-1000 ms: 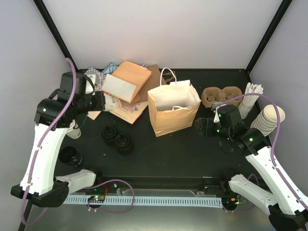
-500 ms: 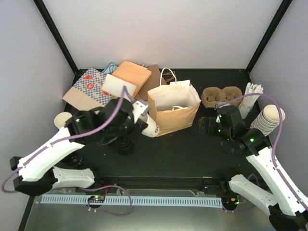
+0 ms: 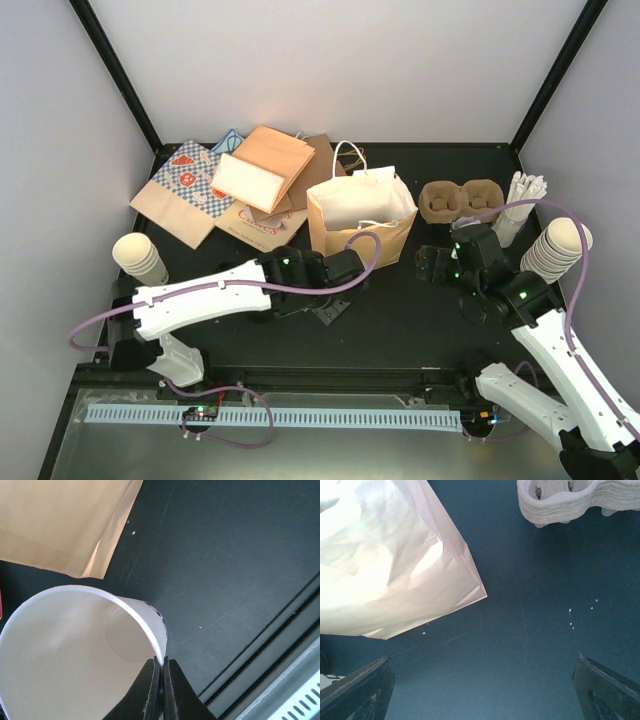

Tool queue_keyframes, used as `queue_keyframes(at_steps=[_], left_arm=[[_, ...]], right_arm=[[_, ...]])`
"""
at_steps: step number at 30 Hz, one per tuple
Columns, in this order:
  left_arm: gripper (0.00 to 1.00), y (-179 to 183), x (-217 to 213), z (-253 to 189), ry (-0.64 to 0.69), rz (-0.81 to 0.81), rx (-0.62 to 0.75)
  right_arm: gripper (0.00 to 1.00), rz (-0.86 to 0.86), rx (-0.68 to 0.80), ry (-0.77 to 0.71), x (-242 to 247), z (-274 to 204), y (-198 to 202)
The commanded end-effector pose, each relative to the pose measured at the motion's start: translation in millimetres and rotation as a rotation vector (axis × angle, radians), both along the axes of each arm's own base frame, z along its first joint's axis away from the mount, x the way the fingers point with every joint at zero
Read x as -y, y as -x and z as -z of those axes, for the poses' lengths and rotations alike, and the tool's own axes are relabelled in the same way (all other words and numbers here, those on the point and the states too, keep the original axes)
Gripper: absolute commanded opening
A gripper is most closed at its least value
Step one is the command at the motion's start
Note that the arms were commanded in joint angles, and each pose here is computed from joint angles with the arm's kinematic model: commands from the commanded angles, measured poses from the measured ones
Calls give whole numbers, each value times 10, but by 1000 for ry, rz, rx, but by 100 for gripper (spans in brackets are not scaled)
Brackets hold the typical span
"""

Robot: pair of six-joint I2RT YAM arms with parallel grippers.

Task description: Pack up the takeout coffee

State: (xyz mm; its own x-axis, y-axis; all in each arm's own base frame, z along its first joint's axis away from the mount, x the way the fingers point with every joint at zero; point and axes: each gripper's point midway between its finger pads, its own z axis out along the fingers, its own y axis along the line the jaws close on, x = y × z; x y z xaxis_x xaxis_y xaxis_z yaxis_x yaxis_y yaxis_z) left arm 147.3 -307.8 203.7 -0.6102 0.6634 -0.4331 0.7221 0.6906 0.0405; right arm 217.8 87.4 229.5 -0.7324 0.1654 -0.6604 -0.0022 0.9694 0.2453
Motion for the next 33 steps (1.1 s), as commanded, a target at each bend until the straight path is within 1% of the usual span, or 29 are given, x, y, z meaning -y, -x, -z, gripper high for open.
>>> queue_keyframes(at_steps=[1,7,9,11,14,20,23,25,28,30,31,32,33], left_arm=[[2,-117,73,127,2,-71,49],[2,-152,87,403,-47,-124,54],[4,-143,102,471,-62,-129,47],[11,-119,122,524,-73,-124,38],[27,-72,176,578,-71,-106,13],[28,-78,152,621,-91,-123,11],[42,-27,178,536,-57,-113,-12],[53,31,235,412,0,-103,-39],[65,76,237,196,76,-111,-48],[81,58,142,79,96,-145,-31],[92,35,60,-5,109,-172,-12],[98,13,-25,-40,112,-201,-2],[99,-10,-114,-76,121,-233,1]], right_arm=[[100,3,3,-40,-58,16,-31],[100,0,-4,-39,-68,37,-41],[100,-1,-3,-40,-72,39,-44],[100,-2,-1,-42,-76,35,-46],[100,-5,-3,-42,-81,43,-45],[100,-3,-2,-30,-59,48,-37],[100,-8,0,-29,-59,45,-30],[100,-14,2,-32,-69,41,-29],[100,-22,3,-37,-86,47,-28],[100,-25,5,-42,-93,43,-28],[100,-28,6,-42,-97,39,-29],[100,-30,7,-44,-101,39,-28],[100,-33,8,-45,-103,40,-27]])
